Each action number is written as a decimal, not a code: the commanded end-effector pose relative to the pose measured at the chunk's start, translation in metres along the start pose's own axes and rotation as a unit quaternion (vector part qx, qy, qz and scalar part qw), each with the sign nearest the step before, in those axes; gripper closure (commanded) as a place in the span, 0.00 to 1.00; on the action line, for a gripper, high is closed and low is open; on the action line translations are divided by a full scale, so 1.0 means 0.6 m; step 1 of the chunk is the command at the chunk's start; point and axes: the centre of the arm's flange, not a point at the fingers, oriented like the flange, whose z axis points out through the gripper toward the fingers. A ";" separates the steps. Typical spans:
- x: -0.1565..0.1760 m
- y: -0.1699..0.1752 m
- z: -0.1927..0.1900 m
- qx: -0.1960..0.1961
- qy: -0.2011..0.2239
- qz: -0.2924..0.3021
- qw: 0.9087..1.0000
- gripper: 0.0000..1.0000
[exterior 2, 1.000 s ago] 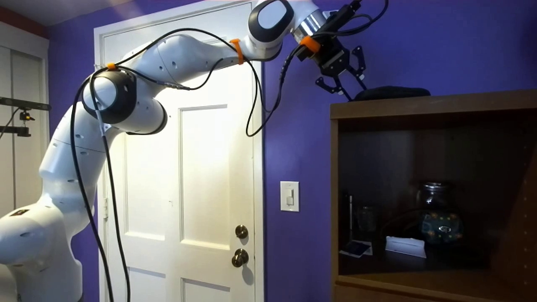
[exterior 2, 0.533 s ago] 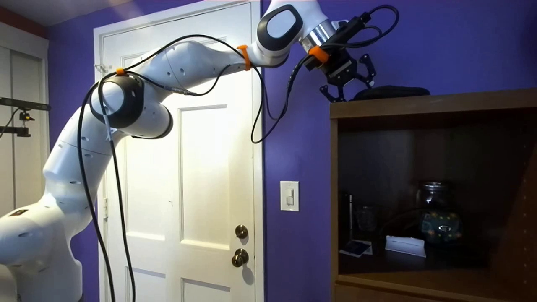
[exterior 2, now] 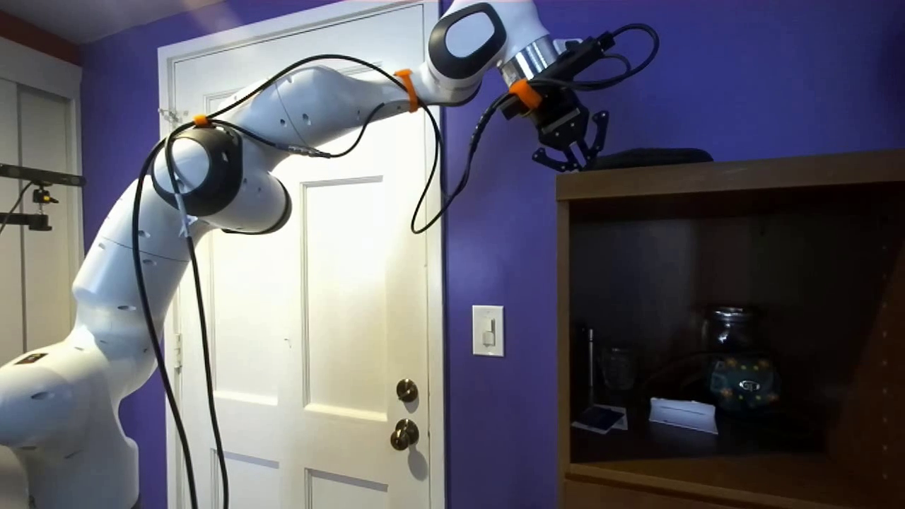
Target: Hang the head sock on the door
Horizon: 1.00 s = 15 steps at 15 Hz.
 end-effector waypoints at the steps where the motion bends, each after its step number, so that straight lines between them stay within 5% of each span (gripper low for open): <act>1: 0.013 -0.001 -0.046 0.049 0.006 0.029 0.998 1.00; 6: 0.017 -0.062 -0.109 0.094 0.010 0.058 0.994 0.98; 15: 0.084 -0.225 -0.094 0.236 -0.008 0.042 0.971 0.98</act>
